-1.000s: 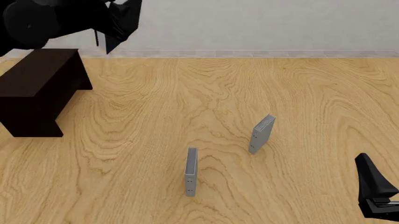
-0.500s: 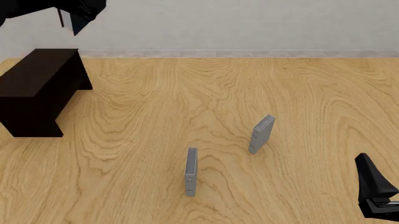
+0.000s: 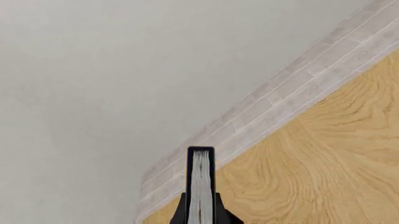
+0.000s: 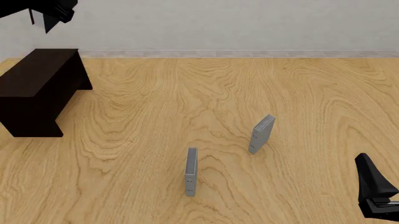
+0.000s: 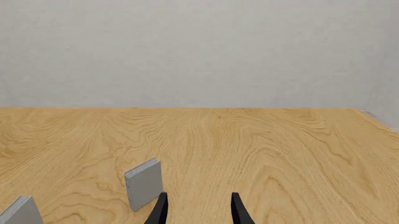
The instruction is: Pick up the book in the middle and place it on the cabinet shelf.
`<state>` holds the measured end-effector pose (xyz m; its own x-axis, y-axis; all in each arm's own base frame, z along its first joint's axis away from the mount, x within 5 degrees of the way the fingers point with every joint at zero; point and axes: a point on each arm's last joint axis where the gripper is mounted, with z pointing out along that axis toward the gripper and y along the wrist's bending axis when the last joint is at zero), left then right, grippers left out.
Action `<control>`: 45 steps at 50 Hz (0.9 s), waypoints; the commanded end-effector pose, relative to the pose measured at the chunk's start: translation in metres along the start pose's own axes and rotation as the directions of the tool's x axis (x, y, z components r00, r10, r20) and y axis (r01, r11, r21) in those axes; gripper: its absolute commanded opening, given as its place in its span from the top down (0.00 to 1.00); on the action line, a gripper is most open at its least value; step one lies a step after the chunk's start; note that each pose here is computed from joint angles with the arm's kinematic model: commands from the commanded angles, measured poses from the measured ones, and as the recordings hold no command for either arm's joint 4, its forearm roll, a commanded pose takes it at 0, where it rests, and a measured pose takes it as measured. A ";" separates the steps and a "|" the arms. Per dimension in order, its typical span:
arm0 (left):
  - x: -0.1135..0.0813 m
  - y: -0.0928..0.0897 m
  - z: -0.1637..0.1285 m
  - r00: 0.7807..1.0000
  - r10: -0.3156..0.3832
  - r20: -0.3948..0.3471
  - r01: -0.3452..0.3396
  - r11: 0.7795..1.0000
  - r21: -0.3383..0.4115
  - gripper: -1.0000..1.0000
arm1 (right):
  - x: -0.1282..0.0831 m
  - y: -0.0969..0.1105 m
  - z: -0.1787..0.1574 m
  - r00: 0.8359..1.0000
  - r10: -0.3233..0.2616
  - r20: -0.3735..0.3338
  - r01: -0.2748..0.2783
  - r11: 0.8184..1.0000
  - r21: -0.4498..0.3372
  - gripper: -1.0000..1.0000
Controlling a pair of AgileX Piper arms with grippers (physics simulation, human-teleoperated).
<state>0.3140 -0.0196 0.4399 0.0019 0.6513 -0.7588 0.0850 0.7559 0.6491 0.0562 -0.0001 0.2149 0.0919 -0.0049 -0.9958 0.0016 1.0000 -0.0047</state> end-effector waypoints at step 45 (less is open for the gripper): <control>0.053 0.026 -0.013 0.974 0.207 -0.089 -0.220 0.958 -0.183 1.00 | 0.000 0.000 0.000 1.000 0.000 0.000 0.000 1.000 0.000 0.00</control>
<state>0.3073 0.0277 0.4154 -0.0677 0.7328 -0.6770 -0.0617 0.6742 0.7359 0.0562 -0.0001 0.2149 0.0919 -0.0048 -0.9958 0.0016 1.0000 -0.0047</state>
